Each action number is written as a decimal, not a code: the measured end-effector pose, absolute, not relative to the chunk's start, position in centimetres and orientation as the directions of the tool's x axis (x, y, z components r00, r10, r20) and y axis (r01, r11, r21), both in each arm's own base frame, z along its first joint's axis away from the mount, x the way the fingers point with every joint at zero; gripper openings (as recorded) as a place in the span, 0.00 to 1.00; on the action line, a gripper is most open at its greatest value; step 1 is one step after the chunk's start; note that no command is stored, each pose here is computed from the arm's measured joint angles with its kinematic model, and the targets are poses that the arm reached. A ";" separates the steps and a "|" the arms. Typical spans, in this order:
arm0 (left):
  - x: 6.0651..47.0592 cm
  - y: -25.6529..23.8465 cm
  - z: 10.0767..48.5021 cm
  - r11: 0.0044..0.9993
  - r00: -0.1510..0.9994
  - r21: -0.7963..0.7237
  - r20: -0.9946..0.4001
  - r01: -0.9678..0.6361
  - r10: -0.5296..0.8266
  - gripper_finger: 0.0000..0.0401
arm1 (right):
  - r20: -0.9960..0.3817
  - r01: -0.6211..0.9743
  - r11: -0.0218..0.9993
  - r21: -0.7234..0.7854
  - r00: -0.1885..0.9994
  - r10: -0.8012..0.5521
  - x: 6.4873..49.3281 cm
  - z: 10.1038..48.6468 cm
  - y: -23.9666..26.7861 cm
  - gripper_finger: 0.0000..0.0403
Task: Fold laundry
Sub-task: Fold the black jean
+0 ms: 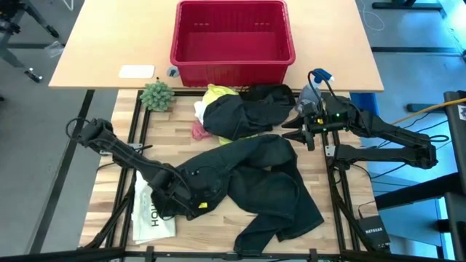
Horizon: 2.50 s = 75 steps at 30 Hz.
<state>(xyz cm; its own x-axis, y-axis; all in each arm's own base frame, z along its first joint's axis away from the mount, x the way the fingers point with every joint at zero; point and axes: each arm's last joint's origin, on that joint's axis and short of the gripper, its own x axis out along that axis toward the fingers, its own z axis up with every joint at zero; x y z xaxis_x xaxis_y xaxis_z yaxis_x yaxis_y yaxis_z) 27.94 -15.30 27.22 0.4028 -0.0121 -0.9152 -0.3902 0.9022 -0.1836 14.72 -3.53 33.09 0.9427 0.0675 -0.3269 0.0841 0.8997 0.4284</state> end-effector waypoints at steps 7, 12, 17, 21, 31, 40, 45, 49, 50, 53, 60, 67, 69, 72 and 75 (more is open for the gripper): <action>26.3 -13.9 31.8 0.903 0.421 -0.156 -0.906 -0.401 0.031 0.03 | -0.326 0.080 0.904 0.420 0.943 0.068 14.7 33.1 -3.5 0.55; 24.5 -13.9 33.4 0.897 0.360 -0.159 -0.933 -0.413 0.000 0.03 | -0.323 0.062 0.903 0.424 0.943 0.087 14.7 33.1 -3.5 0.55; 23.0 -15.5 33.4 0.904 0.286 -0.204 -0.953 -0.377 -0.096 0.03 | -0.322 0.055 0.903 0.426 0.942 0.095 14.7 33.1 -3.5 0.55; 21.9 -17.1 32.2 0.903 0.220 -0.229 -0.963 -0.364 -0.155 0.03 | -0.322 0.054 0.904 0.423 0.942 0.095 14.7 33.1 -3.5 0.55; 21.2 -20.4 26.4 0.851 0.255 -0.388 -0.916 -0.354 -0.311 0.03 | -0.333 0.056 0.906 0.419 0.938 0.096 14.7 33.0 -3.4 0.55; 18.6 -21.4 20.5 0.803 0.145 -0.413 -0.909 -0.430 -0.391 0.03 | -0.375 0.076 0.893 0.444 0.921 0.109 14.5 32.6 -3.4 0.55; 17.4 -21.2 19.0 0.813 0.097 -0.367 -0.926 -0.452 -0.364 0.03 | -0.437 0.094 0.893 0.440 0.891 0.121 14.3 31.9 -3.3 0.55; 17.0 -20.7 17.8 0.811 0.082 -0.347 -0.933 -0.472 -0.352 0.03 | -0.568 0.087 0.865 0.495 0.786 0.246 13.7 30.3 -2.8 0.55; 17.0 -20.6 17.6 0.809 0.082 -0.346 -0.933 -0.476 -0.351 0.03 | -0.618 0.109 0.860 0.499 0.740 0.265 13.3 29.8 -2.7 0.55; 16.7 -20.4 16.8 0.806 0.085 -0.355 -0.929 -0.475 -0.359 0.03 | -0.732 0.173 0.852 0.494 0.612 0.300 11.9 28.4 -2.3 0.55; 16.1 -19.7 14.7 0.796 0.105 -0.388 -0.917 -0.465 -0.386 0.03 | -0.732 0.312 0.759 0.571 0.612 0.299 11.1 24.5 -2.0 0.55; 15.6 -19.0 13.6 0.811 0.117 -0.375 -0.925 -0.449 -0.363 0.04 | -0.803 0.550 0.637 0.540 0.564 0.194 9.5 19.6 -1.9 0.55; 15.6 -19.1 13.6 0.812 0.127 -0.383 -0.922 -0.441 -0.366 0.07 | -0.812 0.583 0.623 0.522 0.564 0.152 9.3 18.9 -1.9 0.55; 15.6 -19.3 14.0 0.804 0.166 -0.436 -0.900 -0.405 -0.404 0.12 | -0.801 0.602 0.597 0.530 0.587 0.118 9.2 18.5 -2.0 0.55; 15.4 -19.4 14.6 0.790 0.188 -0.462 -0.887 -0.402 -0.423 0.17 | -0.799 0.609 0.593 0.526 0.593 0.101 9.1 18.4 -2.0 0.55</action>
<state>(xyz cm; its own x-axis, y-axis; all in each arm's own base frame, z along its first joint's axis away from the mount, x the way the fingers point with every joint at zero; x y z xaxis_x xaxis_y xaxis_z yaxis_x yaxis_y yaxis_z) 15.40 -19.42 14.57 0.1878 -0.4228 -0.8866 -0.4022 0.7903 -0.4621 9.14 -2.02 18.36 0.5925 0.1009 -0.7992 0.6089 0.5934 0.5263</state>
